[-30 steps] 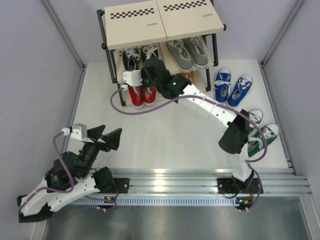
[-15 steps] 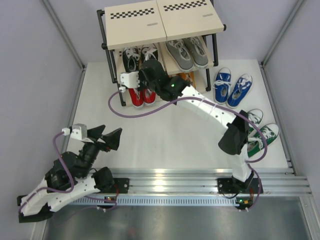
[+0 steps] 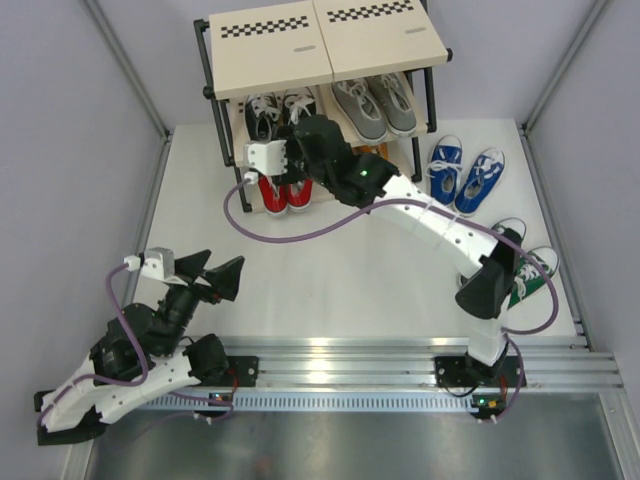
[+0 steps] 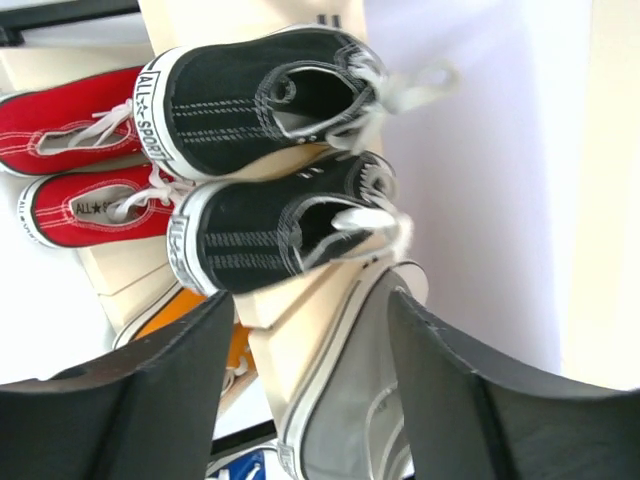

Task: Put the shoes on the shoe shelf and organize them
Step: Place the shoe at the shoe shelf, then pick up the shoe.

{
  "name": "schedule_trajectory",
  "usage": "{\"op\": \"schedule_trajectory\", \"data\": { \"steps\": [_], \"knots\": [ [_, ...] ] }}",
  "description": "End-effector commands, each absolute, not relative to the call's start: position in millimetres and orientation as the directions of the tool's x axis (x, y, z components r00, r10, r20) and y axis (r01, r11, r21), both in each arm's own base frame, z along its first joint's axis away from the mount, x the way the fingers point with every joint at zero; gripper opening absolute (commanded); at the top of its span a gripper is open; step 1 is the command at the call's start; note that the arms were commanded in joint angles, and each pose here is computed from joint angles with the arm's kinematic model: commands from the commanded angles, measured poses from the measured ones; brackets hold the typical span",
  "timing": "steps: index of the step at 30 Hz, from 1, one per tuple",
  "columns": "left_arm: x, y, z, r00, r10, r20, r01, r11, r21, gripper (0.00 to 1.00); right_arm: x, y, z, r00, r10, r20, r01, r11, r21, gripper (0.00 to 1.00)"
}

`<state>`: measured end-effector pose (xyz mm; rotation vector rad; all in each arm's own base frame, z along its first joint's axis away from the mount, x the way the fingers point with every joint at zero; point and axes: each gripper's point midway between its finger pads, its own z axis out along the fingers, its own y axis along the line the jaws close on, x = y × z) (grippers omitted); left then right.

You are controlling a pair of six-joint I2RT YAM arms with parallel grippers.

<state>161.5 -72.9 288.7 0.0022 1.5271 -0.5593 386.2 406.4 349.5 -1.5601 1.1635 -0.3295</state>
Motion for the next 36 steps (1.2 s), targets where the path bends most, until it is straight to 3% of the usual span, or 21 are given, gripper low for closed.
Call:
{"op": "schedule_trajectory", "data": {
  "steps": [1,9,11,16,21,22,26,29,36],
  "knots": [
    [160.5,-74.5,292.3,-0.044,-0.337,-0.941,0.364,0.871,-0.329,0.92,348.6,389.7,412.9,0.532,-0.722,-0.442,-0.47,0.182,-0.864,0.64],
    [160.2,-75.6,291.8,-0.044,-0.331,-0.943,0.37,0.871,-0.323,0.92,279.8,351.2,403.3,0.571,-0.632,-0.523,-0.628,0.073,-0.775,0.75],
    [160.1,-75.9,292.1,-0.044,-0.332,-0.942,0.371,0.87,-0.324,0.92,270.9,337.9,385.3,0.53,-0.591,-0.608,-0.718,0.07,-0.693,0.76],
    [160.3,-76.3,291.3,-0.044,-0.331,-0.943,0.371,0.871,-0.323,0.92,284.7,239.9,375.4,0.285,-0.555,-0.781,-0.809,0.298,-0.507,0.76],
    [160.9,-76.8,290.8,-0.042,-0.33,-0.943,0.37,0.872,-0.321,0.93,296.8,129.3,321.3,-0.019,-0.556,-0.831,-0.72,0.585,-0.375,0.79],
    [160.8,-77.3,290.2,-0.044,-0.329,-0.943,0.371,0.871,-0.322,0.94,303.1,97.0,298.0,-0.139,-0.536,-0.833,-0.67,0.67,-0.32,0.79],
    [160.7,-78.6,289.8,-0.046,-0.328,-0.944,0.375,0.87,-0.32,0.94,302.1,15.6,250.1,-0.369,-0.446,-0.815,-0.507,0.832,-0.225,0.77],
    [160.9,-79.7,289.8,-0.044,-0.326,-0.944,0.378,0.869,-0.318,0.95,281.9,-34.9,212.6,-0.515,-0.418,-0.749,-0.408,0.887,-0.214,0.77],
    [160.9,-83.8,288.2,-0.05,-0.316,-0.948,0.39,0.867,-0.309,0.96,222.6,-96.0,147.7,-0.705,-0.406,-0.582,-0.354,0.912,-0.207,0.78]
  ]
}}
